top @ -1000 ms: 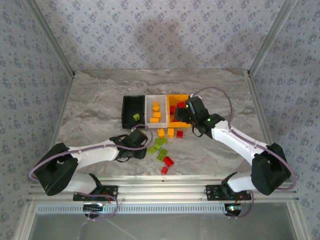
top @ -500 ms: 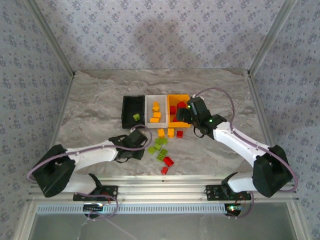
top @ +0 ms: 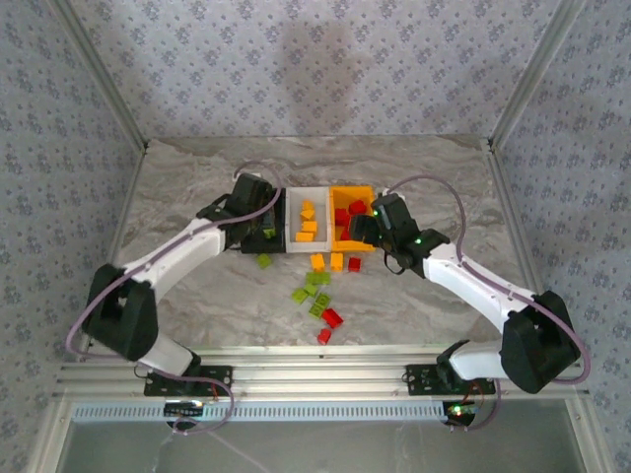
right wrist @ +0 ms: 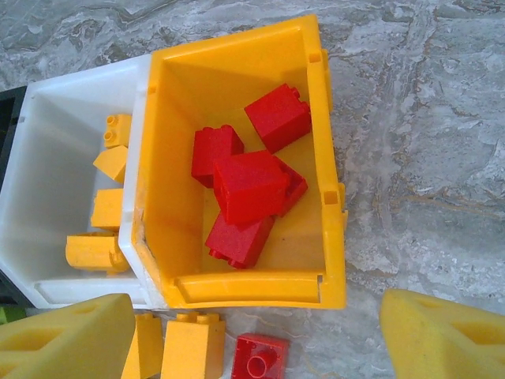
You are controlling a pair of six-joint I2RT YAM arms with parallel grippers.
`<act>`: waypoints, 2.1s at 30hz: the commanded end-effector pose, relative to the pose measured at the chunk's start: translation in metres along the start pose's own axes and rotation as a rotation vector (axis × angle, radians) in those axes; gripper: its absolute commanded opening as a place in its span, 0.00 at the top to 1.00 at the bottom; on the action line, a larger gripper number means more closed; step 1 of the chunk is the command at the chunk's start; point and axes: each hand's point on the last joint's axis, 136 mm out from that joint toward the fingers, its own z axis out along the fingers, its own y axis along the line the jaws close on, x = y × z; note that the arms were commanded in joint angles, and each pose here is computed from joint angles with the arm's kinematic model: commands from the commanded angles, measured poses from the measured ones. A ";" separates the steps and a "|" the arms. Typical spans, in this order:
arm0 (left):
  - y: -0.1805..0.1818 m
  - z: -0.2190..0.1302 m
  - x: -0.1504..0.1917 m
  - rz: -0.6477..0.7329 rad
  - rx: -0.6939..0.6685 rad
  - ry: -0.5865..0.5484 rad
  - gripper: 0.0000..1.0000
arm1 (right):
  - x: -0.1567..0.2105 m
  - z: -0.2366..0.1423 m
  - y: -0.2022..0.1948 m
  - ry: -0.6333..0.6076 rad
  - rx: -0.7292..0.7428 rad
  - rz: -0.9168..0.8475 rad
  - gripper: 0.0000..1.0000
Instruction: Sort the legos into containers by color
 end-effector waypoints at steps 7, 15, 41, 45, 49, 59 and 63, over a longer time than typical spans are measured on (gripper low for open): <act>-0.009 0.045 -0.031 -0.010 -0.037 0.016 0.49 | 0.001 -0.015 -0.007 -0.023 -0.004 0.029 0.16; -0.032 -0.006 -0.032 -0.016 0.091 -0.012 0.28 | -0.002 -0.026 -0.009 -0.041 -0.018 0.047 0.16; -0.112 -0.027 0.195 0.430 0.357 0.342 0.25 | 0.008 -0.025 -0.022 -0.029 -0.002 0.061 0.15; -0.111 -0.022 0.192 0.456 0.322 0.319 0.29 | 0.006 -0.026 -0.023 -0.033 -0.004 0.067 0.15; -0.109 -0.018 0.193 0.474 0.298 0.321 0.35 | 0.005 -0.026 -0.023 -0.035 -0.005 0.067 0.15; -0.107 -0.016 0.205 0.484 0.297 0.356 0.45 | 0.004 -0.027 -0.026 -0.041 -0.002 0.073 0.15; -0.110 -0.016 0.206 0.482 0.309 0.358 0.56 | 0.002 -0.027 -0.027 -0.045 0.004 0.075 0.15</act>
